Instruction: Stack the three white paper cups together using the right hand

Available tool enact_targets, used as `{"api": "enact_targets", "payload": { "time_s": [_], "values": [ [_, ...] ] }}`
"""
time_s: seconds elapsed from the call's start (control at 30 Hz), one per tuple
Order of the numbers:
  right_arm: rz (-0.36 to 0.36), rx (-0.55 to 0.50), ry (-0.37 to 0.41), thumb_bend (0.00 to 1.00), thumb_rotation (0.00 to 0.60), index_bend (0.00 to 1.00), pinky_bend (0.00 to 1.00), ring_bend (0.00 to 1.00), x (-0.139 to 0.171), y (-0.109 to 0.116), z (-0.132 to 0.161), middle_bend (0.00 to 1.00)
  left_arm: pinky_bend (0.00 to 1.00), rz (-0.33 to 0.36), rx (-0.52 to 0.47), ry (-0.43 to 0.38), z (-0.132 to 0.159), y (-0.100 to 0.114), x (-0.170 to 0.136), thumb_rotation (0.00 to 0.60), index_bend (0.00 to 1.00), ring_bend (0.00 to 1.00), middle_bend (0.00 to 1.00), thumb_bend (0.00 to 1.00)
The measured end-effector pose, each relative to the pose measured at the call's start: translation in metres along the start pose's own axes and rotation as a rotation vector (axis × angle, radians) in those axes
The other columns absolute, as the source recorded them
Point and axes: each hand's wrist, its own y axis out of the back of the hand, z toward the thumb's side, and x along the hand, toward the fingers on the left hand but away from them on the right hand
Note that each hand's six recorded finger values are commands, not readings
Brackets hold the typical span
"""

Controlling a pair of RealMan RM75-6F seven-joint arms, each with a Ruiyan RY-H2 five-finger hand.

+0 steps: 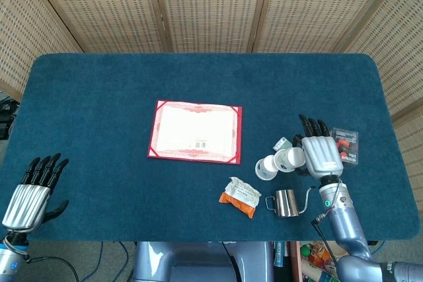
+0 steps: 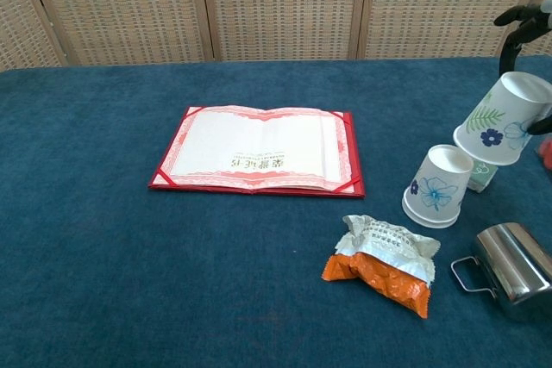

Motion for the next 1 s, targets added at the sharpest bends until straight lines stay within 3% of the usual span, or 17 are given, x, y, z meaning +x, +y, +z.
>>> {"api": "enact_targets", "payload": {
  "time_s": [0.87,1.0],
  "values": [
    [0.032,-0.004,0.056,0.11,0.600,0.48,0.00,0.00,-0.008,-0.024,0.029,0.04,0.00,-0.001,-0.003,-0.013,0.004,0.000,-0.001,0.600,0.00,0.00,0.00,0.26],
    [0.041,0.004,0.052,0.11,0.600,0.33,0.00,0.00,-0.013,-0.031,0.029,0.00,0.00,-0.002,-0.002,-0.017,0.005,-0.001,-0.001,0.600,0.00,0.00,0.00,0.26]
  ]
}}
